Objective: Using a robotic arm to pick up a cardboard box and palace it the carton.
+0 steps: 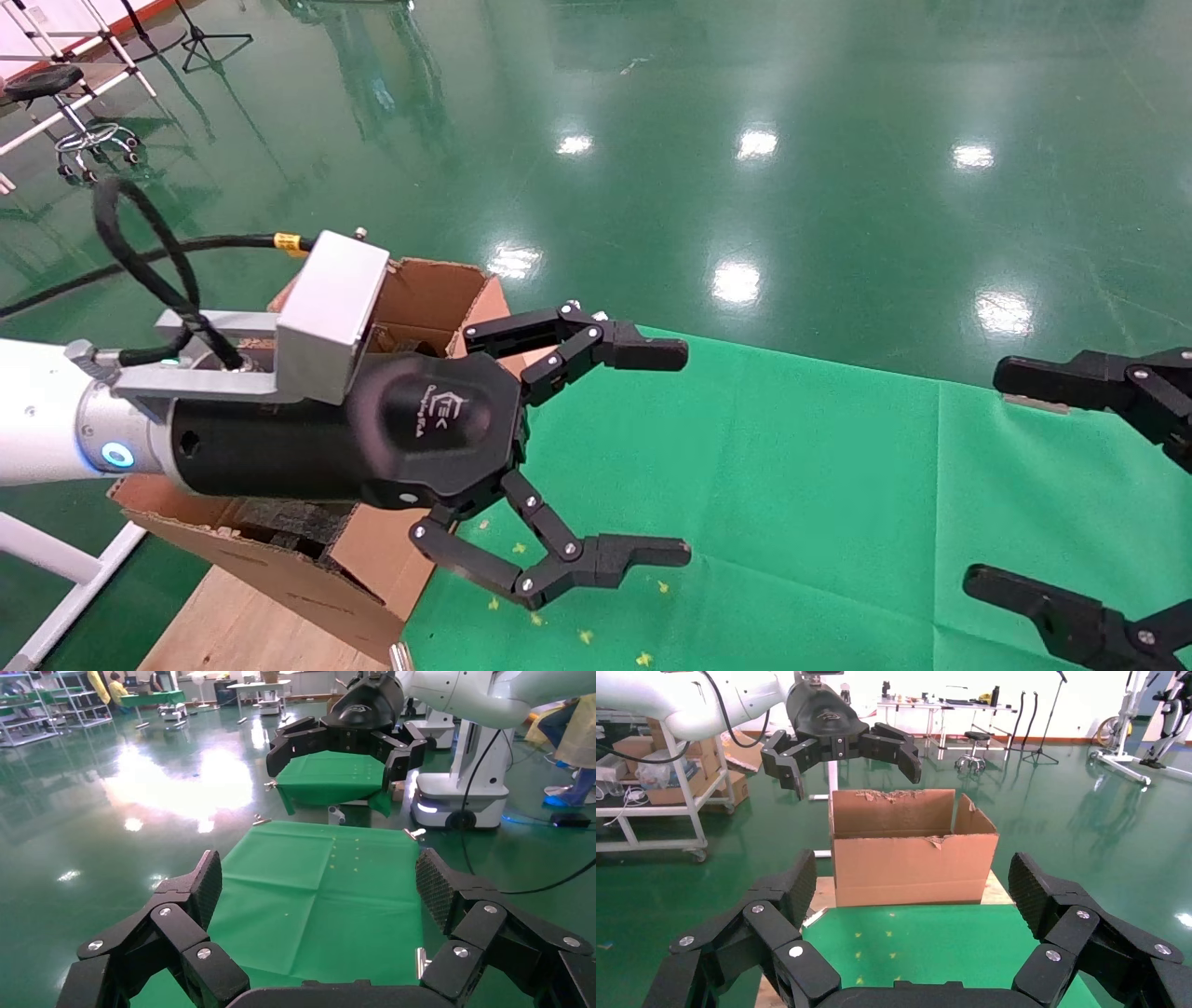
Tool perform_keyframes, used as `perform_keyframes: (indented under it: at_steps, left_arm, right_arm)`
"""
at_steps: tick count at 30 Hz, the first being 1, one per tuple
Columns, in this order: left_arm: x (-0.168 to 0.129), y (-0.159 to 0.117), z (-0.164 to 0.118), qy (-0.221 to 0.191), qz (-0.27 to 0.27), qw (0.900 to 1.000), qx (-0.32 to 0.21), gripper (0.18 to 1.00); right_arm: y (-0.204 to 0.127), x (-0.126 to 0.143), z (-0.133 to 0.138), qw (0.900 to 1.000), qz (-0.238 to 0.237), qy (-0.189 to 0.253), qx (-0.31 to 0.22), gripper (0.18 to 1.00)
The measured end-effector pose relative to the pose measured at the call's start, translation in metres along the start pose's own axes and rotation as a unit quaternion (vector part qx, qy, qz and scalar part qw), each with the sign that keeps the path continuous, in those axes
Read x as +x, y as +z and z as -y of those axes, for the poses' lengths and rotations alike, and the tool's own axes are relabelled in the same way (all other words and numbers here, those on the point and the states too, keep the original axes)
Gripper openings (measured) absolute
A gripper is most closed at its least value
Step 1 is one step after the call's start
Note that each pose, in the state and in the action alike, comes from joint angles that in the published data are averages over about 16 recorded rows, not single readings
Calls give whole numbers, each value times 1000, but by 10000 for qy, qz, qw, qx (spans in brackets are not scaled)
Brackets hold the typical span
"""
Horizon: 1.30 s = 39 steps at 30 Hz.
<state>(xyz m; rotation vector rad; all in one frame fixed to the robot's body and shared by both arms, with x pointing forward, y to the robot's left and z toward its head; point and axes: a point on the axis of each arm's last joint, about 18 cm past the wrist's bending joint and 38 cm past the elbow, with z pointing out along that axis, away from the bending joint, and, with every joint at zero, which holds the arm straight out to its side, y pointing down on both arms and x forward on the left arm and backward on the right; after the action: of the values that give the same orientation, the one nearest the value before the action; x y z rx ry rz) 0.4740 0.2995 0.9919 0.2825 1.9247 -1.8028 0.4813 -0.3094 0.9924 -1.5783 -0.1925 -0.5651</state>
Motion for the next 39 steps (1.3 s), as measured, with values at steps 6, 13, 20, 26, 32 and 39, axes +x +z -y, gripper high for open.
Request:
perform_keyframes:
  at_steps: [6, 13, 20, 26, 32, 39]
  left_arm:
    - [-1, 0, 0, 0, 16, 10000, -12, 1001]
    - [-2, 0, -1, -1, 26, 10000, -20, 1001]
    - [-2, -1, -1, -2, 32, 10000, -24, 1001]
    - [-2, -1, -1, -3, 35, 10000, -26, 1001]
    - [-2, -1, -1, -3, 37, 10000, -27, 1001]
    - [-2, -1, -1, -3, 39, 10000, -29, 1001]
  right_arm:
    - [0, 0, 0, 10000, 0, 0, 0, 1001]
    - [0, 0, 0, 10000, 0, 0, 0, 1001]
    - [0, 0, 0, 10000, 0, 0, 0, 1001]
    - [0, 0, 0, 10000, 0, 0, 0, 1001]
    - [0, 0, 0, 10000, 0, 0, 0, 1001]
    - [0, 0, 0, 10000, 0, 0, 0, 1001]
